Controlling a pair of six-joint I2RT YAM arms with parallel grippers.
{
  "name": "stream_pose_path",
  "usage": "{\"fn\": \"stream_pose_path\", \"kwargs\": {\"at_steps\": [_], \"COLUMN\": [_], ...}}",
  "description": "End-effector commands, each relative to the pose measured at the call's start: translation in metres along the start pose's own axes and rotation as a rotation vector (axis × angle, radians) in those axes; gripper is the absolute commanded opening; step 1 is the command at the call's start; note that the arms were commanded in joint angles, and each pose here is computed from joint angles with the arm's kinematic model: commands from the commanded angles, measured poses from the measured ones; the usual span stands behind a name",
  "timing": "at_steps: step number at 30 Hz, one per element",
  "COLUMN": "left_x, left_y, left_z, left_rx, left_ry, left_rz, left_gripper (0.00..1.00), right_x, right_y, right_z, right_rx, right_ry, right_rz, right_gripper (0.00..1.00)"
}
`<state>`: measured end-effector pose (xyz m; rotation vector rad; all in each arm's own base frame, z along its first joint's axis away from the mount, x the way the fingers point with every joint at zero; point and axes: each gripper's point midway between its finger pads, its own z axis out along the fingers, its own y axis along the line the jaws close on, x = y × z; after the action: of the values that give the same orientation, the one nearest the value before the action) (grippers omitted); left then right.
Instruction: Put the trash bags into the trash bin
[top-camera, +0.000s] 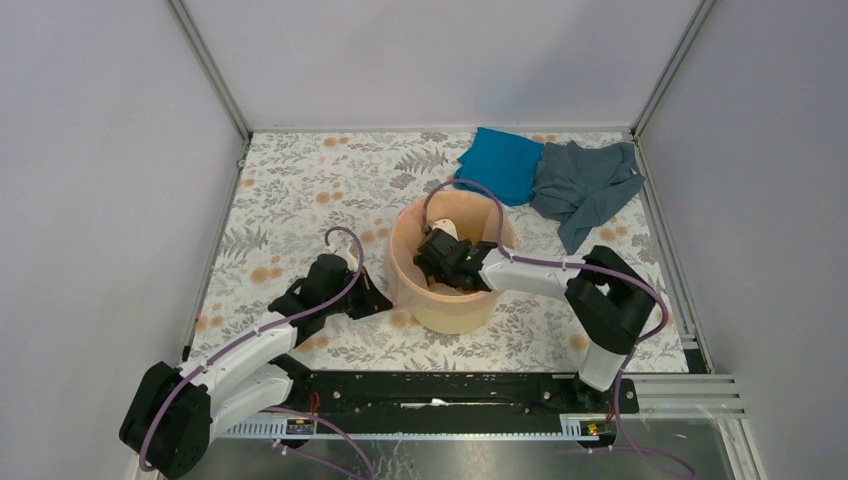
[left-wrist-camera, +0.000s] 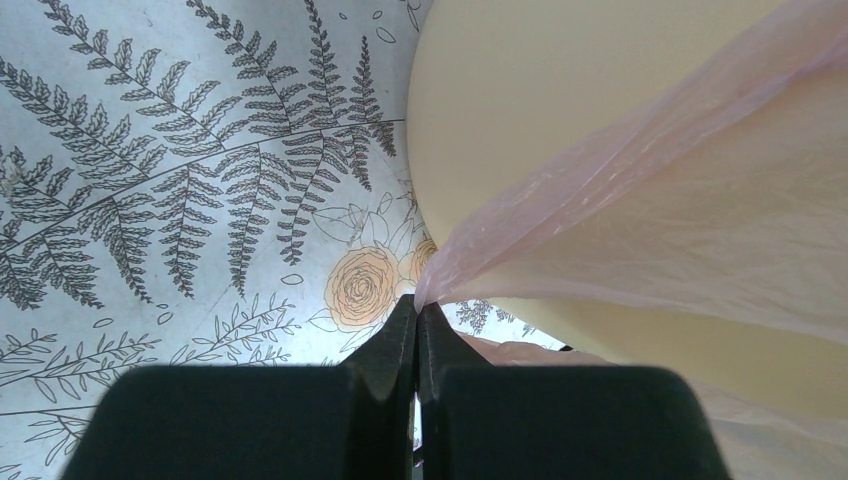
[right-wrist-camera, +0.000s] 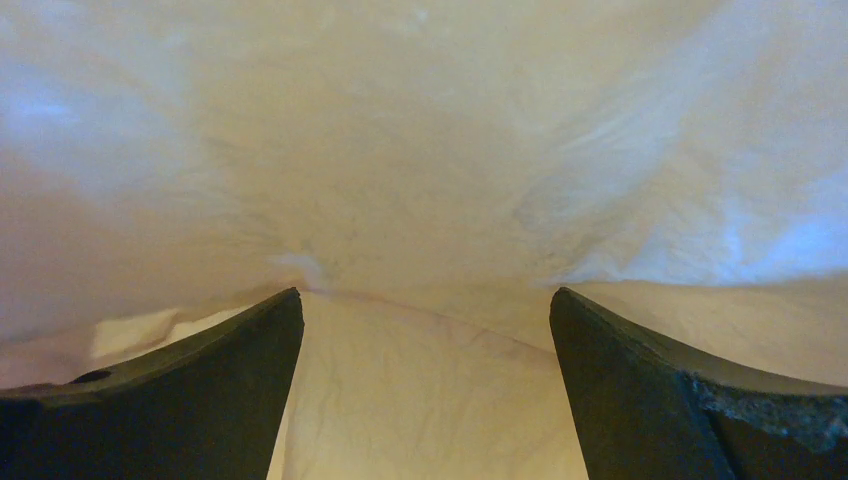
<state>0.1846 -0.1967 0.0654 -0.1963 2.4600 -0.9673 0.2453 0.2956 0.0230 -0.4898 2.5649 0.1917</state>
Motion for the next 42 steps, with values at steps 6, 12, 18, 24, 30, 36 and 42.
{"fn": "stream_pose_path", "kwargs": {"at_steps": [6,12,18,24,30,36,42], "left_x": [-0.009,-0.008,-0.009,-0.01,-0.012,-0.015,-0.03], "left_y": [-0.009,-0.01,-0.011,-0.011,-0.011,-0.008,-0.014], "left_z": [-0.001,-0.002,-0.004,-0.005,-0.006,-0.009,-0.027], "left_rx": [0.02,0.024,0.029,0.022,0.016,-0.018,-0.038], "left_ry": [-0.029,-0.025,-0.027,-0.034,-0.04,-0.05,-0.13], "left_rz": [0.023,0.023,0.018,0.025,0.027,0.023,0.008], "left_gripper": [0.0,0.04,0.09,0.16,0.22,0.41,0.59], "right_x": [-0.05,-0.079,-0.115,-0.141,-0.137,-0.106,-0.076], "right_y": [0.001,0.004,0.004,-0.007,-0.049,-0.096,-0.128], "right_z": [-0.072,-0.097,-0.139,-0.205,-0.273,-0.305,-0.312], "right_rx": [-0.03,-0.029,-0.054,-0.083,-0.026,0.082,0.142], "right_ry": [-0.136,-0.187,-0.301,-0.419,-0.544,-0.574,-0.615], "right_rz": [0.07,0.074,0.07,0.055,0.063,0.105,0.141], "right_gripper": [1.0,1.0,1.0,1.0,1.0,1.0,1.0]}}
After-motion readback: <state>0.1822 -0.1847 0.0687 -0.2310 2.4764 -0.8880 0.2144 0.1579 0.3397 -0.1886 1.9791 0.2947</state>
